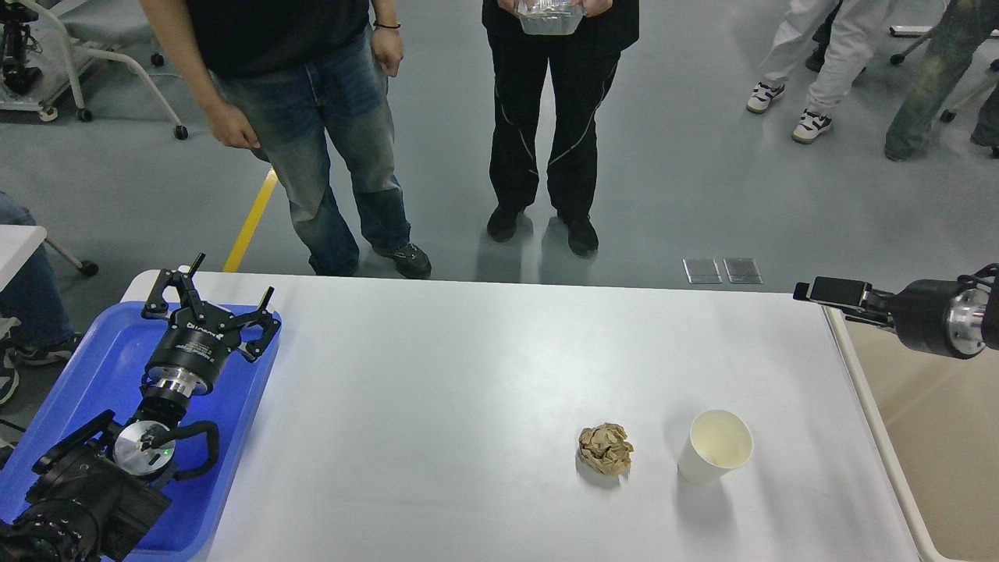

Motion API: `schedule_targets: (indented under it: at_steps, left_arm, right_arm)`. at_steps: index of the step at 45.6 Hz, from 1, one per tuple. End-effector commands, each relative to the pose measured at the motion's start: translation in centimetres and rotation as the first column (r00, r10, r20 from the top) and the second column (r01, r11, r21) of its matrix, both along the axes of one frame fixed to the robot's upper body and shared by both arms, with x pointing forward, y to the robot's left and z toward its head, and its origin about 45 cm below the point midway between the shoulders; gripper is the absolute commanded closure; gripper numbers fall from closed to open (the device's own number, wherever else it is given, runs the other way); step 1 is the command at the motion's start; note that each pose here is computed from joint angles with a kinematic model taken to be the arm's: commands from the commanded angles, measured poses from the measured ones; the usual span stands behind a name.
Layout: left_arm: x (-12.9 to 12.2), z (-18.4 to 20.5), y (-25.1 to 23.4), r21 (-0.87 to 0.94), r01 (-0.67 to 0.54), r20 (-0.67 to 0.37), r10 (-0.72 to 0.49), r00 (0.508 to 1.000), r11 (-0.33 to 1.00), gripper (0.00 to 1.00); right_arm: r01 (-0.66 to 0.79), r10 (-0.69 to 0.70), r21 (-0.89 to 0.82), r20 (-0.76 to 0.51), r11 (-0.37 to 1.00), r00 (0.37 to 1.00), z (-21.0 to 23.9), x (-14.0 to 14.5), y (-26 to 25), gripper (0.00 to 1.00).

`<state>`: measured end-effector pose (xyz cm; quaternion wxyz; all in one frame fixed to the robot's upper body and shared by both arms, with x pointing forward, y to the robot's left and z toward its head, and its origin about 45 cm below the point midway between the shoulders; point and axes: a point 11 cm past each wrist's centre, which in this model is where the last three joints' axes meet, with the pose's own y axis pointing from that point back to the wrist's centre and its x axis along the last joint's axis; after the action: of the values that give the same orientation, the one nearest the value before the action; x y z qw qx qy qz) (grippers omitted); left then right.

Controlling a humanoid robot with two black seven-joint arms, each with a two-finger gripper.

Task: Tidy desktop
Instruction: 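Raise the right gripper and swing it outward toward the bin, then lower the right gripper to the white paper cup and close on it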

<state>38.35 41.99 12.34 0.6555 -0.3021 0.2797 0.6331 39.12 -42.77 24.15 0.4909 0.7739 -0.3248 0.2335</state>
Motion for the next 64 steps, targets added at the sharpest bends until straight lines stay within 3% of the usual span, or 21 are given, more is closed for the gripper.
schedule_targets:
  at_steps: [1,28,50,64]
  left_arm:
    - [0.0,0.0,0.0,-0.001,0.000,0.000,0.000,1.000,1.000,0.00]
    - [0.0,0.0,0.0,-0.001,0.000,0.000,0.000,1.000,1.000,0.00]
    - [0.0,0.0,-0.1,-0.001,0.001,0.001,-0.001,1.000,1.000,0.00]
    - [0.0,0.0,0.0,-0.001,0.000,0.000,0.000,1.000,1.000,0.00]
  right_arm:
    - [-0.083,0.080,-0.061,-0.043,0.995,0.996,0.5,-1.0,0.4,0.01]
    - [-0.341,0.298,-0.177,-0.229,0.923,0.927,-3.1,-4.4,3.8,0.01]
    - [-0.464,0.414,-0.127,-0.291,0.877,0.862,-5.7,-4.5,8.9,0.01]
    - [-0.436,0.372,-0.141,-0.331,0.889,0.867,-8.3,-5.2,7.5,0.02]
